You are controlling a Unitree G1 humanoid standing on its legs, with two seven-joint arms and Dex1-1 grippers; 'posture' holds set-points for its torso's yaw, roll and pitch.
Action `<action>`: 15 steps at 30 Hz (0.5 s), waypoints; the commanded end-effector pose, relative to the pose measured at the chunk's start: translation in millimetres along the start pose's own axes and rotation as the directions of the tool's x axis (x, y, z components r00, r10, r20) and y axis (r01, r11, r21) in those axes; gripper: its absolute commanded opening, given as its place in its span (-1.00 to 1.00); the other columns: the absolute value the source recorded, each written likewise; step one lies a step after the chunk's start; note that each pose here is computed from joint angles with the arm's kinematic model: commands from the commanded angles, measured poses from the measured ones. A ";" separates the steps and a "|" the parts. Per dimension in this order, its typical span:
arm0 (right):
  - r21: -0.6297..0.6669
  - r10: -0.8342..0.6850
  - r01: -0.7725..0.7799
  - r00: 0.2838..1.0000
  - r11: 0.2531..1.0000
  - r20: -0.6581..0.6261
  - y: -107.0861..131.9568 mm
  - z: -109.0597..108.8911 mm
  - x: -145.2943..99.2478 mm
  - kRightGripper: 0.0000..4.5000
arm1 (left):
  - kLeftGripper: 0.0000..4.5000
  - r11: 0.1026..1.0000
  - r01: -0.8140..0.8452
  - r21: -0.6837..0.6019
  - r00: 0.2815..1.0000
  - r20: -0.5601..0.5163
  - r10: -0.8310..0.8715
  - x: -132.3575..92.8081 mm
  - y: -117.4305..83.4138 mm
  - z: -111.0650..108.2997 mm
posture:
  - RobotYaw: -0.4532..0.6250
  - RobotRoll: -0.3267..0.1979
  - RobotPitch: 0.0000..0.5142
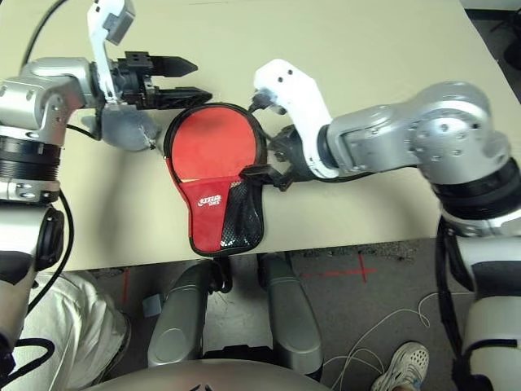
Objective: Store the ping-pong paddle in its case and zip it.
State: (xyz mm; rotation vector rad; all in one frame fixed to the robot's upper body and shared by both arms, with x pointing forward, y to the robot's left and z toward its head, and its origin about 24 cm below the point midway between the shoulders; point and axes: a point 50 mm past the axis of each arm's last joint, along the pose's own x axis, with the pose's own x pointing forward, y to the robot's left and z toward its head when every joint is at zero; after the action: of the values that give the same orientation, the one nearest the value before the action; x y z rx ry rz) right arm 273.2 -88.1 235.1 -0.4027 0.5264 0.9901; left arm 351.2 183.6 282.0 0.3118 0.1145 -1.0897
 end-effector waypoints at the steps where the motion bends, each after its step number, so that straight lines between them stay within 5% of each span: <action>1: -0.090 0.043 -0.042 0.999 0.995 0.005 9.0 4.7 6.5 0.99 | 1.00 1.000 0.006 0.029 0.998 -0.069 -0.004 -13.7 -2.9 2.0 | -0.38 0.25 0.36; 15: -0.266 0.223 -0.230 0.973 0.936 -0.055 25.3 5.9 32.5 0.99 | 1.00 0.992 -0.096 0.082 0.961 -0.254 0.114 -68.4 -1.8 0.5 | -0.28 0.25 0.29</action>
State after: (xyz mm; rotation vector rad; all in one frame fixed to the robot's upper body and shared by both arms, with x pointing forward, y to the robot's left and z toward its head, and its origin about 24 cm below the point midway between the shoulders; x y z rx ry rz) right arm 270.9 -55.5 222.2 -0.5674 0.4689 1.2460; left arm 319.9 237.9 299.3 0.4805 0.2689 -0.9542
